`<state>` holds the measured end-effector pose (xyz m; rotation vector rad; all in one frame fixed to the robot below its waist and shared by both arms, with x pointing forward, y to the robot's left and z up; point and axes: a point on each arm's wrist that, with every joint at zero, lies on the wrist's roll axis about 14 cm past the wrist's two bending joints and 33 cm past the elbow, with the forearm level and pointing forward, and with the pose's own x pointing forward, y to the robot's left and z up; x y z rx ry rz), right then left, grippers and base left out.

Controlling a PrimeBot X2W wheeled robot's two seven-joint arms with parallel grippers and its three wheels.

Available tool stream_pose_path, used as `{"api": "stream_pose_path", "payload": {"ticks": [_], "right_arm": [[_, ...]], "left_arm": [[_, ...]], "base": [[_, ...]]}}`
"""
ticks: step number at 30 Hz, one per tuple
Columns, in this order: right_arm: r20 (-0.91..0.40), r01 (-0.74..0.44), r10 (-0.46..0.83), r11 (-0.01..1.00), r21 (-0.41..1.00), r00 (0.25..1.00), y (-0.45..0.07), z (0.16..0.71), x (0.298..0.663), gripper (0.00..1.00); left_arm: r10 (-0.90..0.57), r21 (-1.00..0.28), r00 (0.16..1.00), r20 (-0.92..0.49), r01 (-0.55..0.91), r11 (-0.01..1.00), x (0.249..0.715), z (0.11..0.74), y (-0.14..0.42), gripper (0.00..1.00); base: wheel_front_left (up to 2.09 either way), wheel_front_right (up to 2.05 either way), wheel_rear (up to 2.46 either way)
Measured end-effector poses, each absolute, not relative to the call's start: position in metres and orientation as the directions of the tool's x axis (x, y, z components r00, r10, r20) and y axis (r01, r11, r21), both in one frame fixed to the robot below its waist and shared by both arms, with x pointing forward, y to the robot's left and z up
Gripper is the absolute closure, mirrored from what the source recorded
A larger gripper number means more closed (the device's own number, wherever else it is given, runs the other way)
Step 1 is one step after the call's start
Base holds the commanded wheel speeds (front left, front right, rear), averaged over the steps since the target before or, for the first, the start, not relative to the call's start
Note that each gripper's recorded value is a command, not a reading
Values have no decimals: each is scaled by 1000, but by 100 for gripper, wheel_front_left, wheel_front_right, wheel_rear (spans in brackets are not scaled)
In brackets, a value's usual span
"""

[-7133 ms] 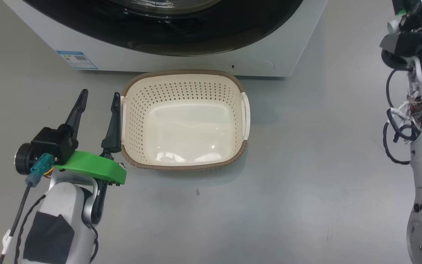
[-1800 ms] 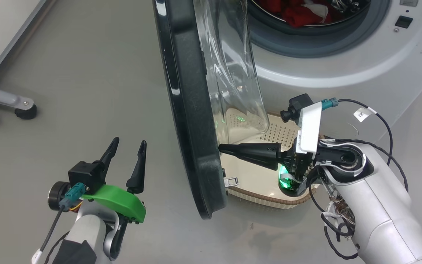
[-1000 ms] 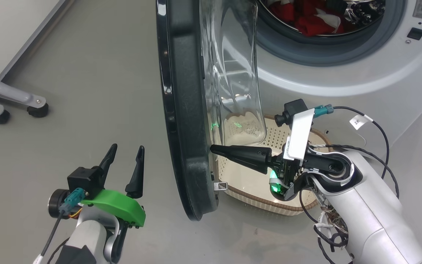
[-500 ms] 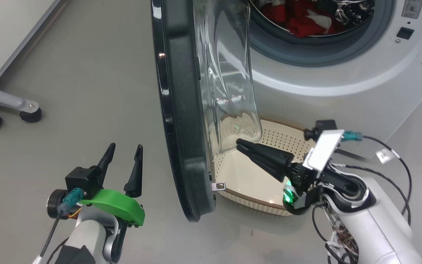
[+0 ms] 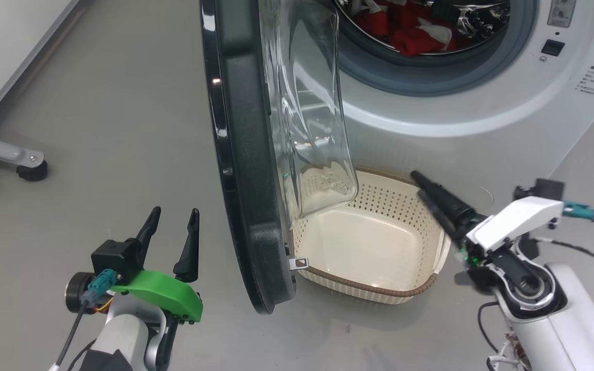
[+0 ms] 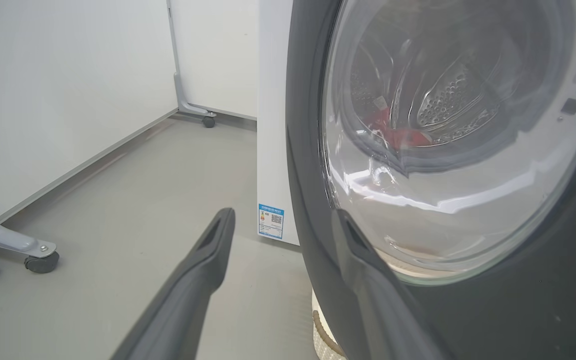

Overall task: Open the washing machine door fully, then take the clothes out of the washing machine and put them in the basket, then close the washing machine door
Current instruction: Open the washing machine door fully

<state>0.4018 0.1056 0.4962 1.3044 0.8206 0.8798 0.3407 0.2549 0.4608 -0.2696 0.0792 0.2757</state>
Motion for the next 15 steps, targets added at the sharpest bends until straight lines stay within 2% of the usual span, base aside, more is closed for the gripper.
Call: {"api": "stream_pose_path", "payload": {"ticks": [3, 7, 15], "right_arm": [[-16, -179, 842, 133, 975, 539, 91, 502, 420, 0], [-2, -355, 790, 278, 892, 614, 76, 513, 434, 0], [117, -644, 737, 489, 588, 666, 66, 538, 447, 0]], "left_arm": [[254, -252, 961, -113, -275, 928, 342, 461, 254, 0], [248, -253, 962, -110, -268, 929, 343, 462, 252, 0], [247, -252, 962, -114, -269, 930, 343, 460, 252, 0]], "base": [[0, 0, 0], [0, 0, 0], [0, 0, 0]]}}
